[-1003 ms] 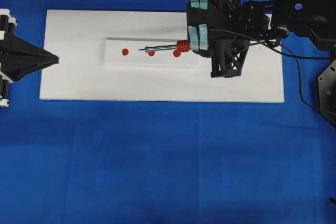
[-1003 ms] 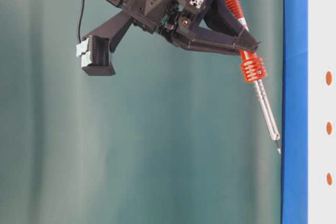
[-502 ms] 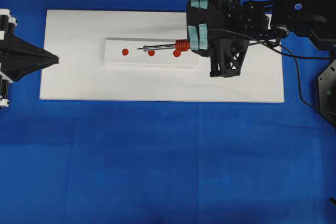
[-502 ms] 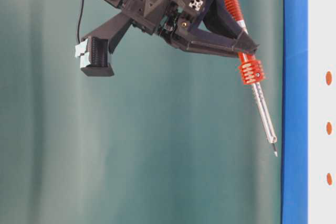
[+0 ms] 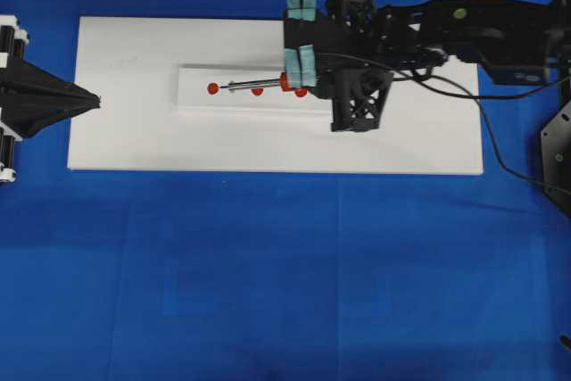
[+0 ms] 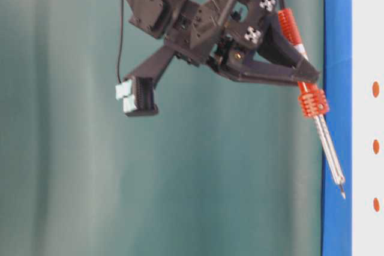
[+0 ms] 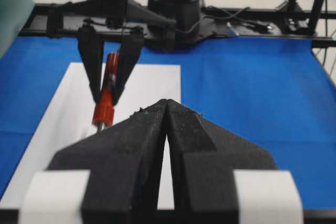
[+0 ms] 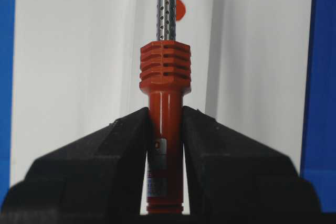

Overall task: Touch the tip of the soldering iron to the mark.
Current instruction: 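Move the iron tip leftward toward the leftmost red dot, then lower the iron tip onto the leftmost red dot and hold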

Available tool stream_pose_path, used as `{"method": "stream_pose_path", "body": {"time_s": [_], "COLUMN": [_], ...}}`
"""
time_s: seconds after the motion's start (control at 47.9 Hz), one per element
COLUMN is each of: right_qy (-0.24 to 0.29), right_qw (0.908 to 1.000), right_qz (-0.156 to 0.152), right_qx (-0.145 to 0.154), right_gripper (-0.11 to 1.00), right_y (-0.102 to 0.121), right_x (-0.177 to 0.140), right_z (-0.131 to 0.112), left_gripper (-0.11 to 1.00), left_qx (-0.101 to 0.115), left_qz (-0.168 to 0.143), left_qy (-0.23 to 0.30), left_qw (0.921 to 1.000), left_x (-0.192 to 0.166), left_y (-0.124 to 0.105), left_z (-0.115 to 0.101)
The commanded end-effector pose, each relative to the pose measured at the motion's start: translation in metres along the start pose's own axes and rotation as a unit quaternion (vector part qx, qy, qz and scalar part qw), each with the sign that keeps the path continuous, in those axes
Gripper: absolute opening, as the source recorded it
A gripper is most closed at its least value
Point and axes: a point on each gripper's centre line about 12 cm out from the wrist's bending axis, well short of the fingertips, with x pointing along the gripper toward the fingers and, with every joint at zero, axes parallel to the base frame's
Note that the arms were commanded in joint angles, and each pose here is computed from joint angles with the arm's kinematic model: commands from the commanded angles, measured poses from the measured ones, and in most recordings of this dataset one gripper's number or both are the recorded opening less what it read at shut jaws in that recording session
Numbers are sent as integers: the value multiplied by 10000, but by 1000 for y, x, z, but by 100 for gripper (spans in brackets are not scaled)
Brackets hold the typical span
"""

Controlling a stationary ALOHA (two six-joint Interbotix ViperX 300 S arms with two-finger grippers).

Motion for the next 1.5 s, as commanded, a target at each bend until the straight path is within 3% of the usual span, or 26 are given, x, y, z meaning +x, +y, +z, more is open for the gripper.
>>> {"method": "stream_pose_path", "body": {"time_s": [0.0, 0.293, 1.484], "right_qy": [-159, 94, 187], "right_qw": [9999, 10000, 9998], "right_qz": [-32, -18, -48], "right_qx": [-6, 7, 75], "right_gripper": [6, 6, 6], "right_y": [-3, -5, -11], "right_x": [0, 24, 28], "right_z": [13, 8, 4], "left_gripper": [0, 0, 0], "left_qx": [0, 0, 0], "left_qz": [-3, -3, -3], "left_qy": [-54, -15, 0], "left_qw": [10000, 10000, 10000], "left_x": [1, 1, 2], "left_y": [0, 0, 0], "left_z": [4, 1, 1]}}
